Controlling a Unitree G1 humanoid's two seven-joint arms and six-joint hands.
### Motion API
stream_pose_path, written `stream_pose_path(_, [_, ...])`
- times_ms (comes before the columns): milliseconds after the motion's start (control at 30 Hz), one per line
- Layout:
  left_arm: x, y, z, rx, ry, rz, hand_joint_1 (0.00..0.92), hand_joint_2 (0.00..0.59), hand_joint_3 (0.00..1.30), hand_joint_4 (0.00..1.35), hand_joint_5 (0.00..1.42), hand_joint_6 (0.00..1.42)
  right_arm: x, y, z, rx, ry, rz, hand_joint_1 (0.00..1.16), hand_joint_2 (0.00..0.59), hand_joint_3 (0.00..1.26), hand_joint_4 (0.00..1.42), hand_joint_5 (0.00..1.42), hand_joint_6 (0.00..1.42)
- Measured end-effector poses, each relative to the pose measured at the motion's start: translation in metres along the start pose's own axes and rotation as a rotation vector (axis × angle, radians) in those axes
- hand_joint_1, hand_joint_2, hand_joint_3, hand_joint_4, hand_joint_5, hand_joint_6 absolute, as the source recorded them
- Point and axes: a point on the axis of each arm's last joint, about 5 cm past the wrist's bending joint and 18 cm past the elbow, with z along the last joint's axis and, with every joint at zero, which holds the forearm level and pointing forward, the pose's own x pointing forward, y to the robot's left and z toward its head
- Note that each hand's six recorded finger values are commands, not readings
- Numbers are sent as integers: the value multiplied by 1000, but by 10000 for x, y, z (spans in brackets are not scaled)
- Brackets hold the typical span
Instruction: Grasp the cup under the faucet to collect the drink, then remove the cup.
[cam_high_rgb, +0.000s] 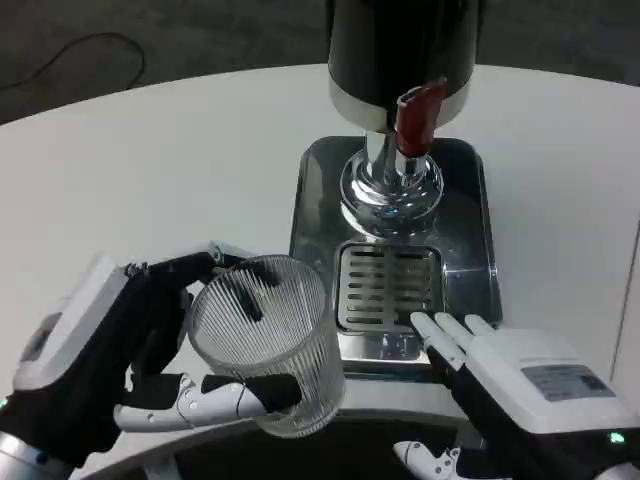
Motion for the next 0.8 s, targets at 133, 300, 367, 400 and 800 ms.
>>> stream_pose_path(133, [70,4,-37,0,-5,6,495,192,1061,1257,1424,1424,-44,-10,-9,8,13,-9,266,412,0,0,0,0])
stream_pose_path(300, [188,-3,-124,26,9,2,495,192,1061,1257,1424,1424,-83,-28,-54,15,49,-24,266,412,0,0,0,0])
stream_pose_path(367, [240,9,-161,41,14,11,495,192,1061,1257,1424,1424,-96,-40,-68,19,55,-31,266,412,0,0,0,0])
stream_pose_path(400, [258,15,-174,50,16,15,495,192,1061,1257,1424,1424,-105,-45,-71,22,55,-35,266,412,0,0,0,0])
stream_pose_path(800, [737,71,-360,163,26,29,495,192,1061,1257,1424,1424,-241,-85,-106,57,70,-65,266,412,0,0,0,0])
